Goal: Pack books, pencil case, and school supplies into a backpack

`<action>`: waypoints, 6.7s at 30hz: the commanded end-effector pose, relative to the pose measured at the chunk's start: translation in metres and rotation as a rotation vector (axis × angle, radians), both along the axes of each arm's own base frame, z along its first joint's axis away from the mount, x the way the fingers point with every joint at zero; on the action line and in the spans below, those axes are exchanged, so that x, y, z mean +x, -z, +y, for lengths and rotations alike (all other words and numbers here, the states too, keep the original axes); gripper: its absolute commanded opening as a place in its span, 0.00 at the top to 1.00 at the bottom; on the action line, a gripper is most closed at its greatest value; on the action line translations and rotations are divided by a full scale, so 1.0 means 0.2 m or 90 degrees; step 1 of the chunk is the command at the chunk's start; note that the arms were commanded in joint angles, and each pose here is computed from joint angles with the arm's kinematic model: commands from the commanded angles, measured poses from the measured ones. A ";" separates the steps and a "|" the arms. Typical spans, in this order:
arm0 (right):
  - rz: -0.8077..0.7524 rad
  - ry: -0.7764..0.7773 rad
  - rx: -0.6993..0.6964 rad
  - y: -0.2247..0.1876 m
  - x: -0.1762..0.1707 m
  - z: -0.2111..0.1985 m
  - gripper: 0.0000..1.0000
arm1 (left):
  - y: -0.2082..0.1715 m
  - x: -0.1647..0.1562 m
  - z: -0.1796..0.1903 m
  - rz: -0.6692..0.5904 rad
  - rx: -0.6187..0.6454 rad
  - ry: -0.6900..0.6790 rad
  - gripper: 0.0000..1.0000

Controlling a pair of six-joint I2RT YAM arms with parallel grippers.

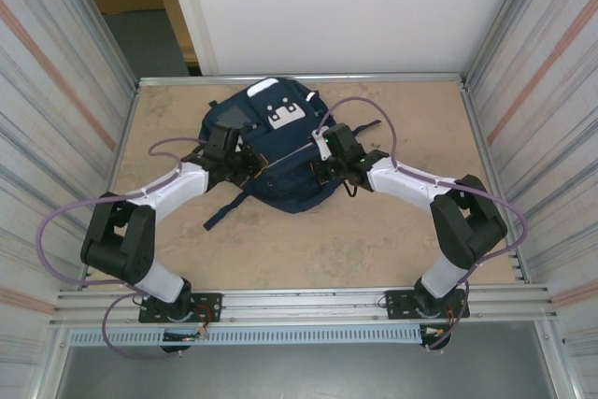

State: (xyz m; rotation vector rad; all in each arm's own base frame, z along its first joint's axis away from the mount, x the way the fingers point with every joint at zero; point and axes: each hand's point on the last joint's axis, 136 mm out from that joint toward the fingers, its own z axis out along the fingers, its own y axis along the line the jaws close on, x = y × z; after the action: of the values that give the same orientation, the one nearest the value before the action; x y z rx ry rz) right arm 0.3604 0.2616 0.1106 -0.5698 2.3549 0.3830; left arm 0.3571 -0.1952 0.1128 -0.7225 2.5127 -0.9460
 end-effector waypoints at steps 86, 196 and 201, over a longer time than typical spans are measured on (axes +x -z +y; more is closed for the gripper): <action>-0.161 -0.033 -0.040 0.12 -0.17 0.15 1.00 | 0.03 0.03 0.40 -0.001 0.113 0.155 1.00; -0.256 0.399 0.034 0.15 0.18 -1.39 0.01 | 0.11 0.19 0.91 -0.493 0.559 0.098 0.01; -0.257 0.399 0.032 0.15 0.18 -1.39 0.01 | 0.11 0.19 0.91 -0.493 0.560 0.100 0.01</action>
State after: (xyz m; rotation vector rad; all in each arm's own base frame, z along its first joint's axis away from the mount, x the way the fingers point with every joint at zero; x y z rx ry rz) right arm 0.3890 -0.0175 0.0707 0.1349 2.0182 0.0287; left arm 0.3918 -0.0103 0.0796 0.1178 2.0031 -0.0313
